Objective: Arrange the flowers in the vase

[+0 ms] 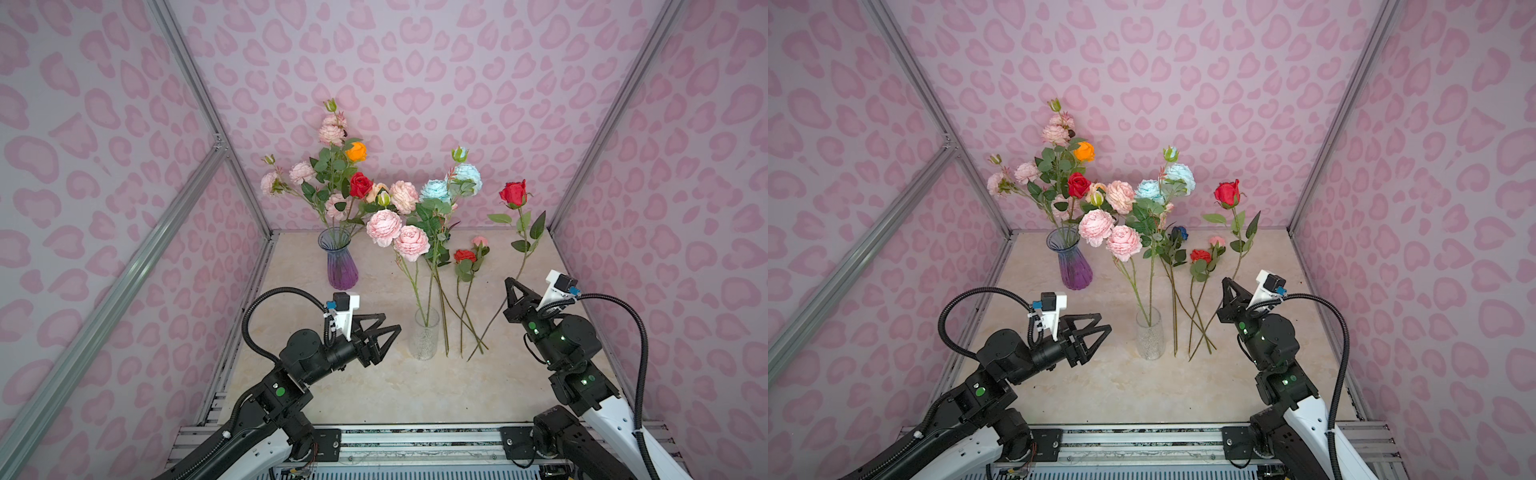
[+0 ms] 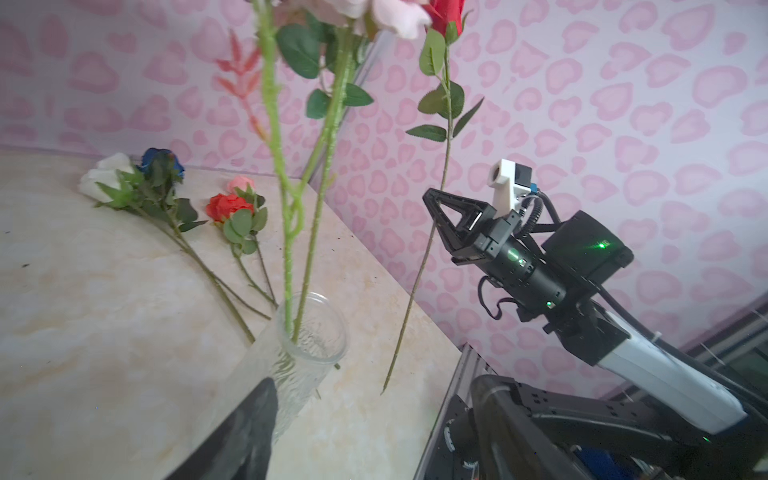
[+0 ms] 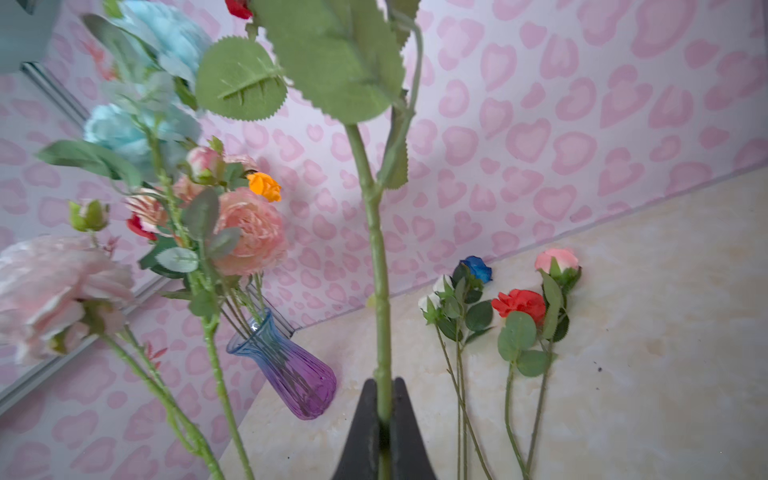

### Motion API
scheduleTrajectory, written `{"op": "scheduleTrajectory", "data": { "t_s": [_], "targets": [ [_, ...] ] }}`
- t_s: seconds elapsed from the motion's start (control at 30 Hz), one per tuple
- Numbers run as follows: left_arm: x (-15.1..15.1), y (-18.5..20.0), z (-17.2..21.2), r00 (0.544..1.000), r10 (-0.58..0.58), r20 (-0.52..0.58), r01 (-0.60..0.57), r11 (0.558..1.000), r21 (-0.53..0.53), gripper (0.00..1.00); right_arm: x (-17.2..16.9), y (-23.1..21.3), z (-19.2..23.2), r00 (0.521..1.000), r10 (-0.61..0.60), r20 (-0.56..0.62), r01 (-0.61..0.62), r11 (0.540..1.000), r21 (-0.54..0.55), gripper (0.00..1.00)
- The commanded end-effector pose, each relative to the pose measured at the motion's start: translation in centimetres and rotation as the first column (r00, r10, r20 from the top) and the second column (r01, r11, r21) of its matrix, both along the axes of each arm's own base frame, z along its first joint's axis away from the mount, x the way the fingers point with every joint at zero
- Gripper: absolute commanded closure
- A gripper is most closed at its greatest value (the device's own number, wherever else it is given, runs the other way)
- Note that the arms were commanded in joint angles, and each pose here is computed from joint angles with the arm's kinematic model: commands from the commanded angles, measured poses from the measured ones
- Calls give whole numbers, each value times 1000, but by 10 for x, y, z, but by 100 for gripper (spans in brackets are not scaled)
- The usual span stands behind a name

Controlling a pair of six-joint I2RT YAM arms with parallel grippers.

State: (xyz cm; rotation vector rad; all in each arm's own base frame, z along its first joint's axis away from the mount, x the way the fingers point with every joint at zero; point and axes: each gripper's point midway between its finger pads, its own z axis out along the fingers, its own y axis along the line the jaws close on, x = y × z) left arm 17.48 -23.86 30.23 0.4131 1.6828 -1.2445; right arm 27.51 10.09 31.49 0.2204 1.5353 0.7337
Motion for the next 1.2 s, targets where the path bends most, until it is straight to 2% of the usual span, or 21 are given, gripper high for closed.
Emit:
{"op": "scheduleTrajectory", "data": {
  "t_s": [0.0,0.23,0.43,0.87,1.17],
  "targets": [
    [-20,-18,23,987,-90,132,87,996,32,25,-13,1,24,996,6,87,-5,1000,-13,100],
    [-41,-60,46,954,-169,248,143,982,122,25,-44,21,61,977,121,177,-123,992,-3,100],
    [-51,-93,65,923,-218,319,164,968,187,26,-60,49,74,948,241,206,-235,970,-56,100],
    [-42,-130,77,899,-245,363,172,960,222,25,-70,96,90,886,401,232,-399,915,-59,100],
    [-16,-146,58,916,-168,364,68,960,273,35,-80,113,91,851,460,251,-469,883,-29,100]
  ]
}}
